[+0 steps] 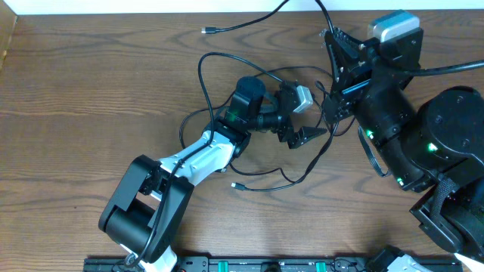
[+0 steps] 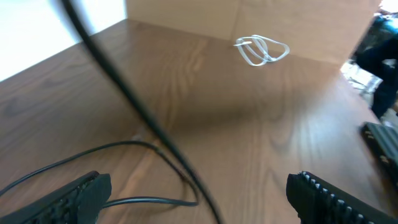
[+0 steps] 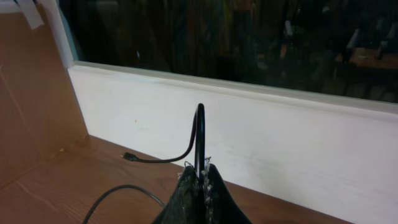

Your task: Untangle cables

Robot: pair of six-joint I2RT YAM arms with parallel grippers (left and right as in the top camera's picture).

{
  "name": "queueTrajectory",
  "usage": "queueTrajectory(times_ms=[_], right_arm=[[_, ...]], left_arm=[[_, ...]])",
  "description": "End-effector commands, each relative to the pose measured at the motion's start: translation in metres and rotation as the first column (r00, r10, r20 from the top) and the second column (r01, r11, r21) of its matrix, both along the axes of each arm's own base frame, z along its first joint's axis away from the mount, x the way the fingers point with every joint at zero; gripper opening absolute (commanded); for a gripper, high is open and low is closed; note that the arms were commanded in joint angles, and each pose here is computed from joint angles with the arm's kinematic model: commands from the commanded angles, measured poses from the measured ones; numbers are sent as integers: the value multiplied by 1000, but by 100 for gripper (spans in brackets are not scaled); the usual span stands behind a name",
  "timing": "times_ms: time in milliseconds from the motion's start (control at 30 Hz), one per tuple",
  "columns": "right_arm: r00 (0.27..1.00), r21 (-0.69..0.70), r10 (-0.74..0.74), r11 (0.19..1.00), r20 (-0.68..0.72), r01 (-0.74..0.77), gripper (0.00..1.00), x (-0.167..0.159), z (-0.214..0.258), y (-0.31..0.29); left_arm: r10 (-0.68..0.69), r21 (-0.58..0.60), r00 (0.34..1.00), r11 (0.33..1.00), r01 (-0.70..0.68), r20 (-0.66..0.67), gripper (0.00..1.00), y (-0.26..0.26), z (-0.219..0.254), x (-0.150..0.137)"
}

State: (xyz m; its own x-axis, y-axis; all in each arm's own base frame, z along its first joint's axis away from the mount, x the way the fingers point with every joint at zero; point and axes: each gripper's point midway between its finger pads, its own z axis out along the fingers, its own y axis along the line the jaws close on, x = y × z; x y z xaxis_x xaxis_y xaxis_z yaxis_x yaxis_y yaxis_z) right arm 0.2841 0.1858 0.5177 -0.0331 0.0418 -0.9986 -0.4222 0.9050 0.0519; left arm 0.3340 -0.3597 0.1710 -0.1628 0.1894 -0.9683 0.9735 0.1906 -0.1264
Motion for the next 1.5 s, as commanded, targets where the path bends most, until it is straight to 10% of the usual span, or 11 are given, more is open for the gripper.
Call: queueTrajectory(times_ms=[0, 1100, 1333, 1467], right_arm=[[1000, 1, 0, 1000, 13, 0, 1, -3, 4, -3], [1000, -38, -1, 999, -24, 0, 1, -4, -9, -4], [999, -45, -9, 999, -32, 7, 1, -3, -11, -5], [997, -56, -73, 996, -37, 71, 1, 1, -13, -15]], left_arm=[[92, -5, 996, 996, -92, 18, 95, -1, 11, 19], [340, -85, 937, 935, -345, -77, 84, -42, 10, 101], [423, -8, 900, 905, -426, -106, 7, -29, -9, 113], [542, 150, 833, 837, -526, -107, 7, 4, -46, 130]])
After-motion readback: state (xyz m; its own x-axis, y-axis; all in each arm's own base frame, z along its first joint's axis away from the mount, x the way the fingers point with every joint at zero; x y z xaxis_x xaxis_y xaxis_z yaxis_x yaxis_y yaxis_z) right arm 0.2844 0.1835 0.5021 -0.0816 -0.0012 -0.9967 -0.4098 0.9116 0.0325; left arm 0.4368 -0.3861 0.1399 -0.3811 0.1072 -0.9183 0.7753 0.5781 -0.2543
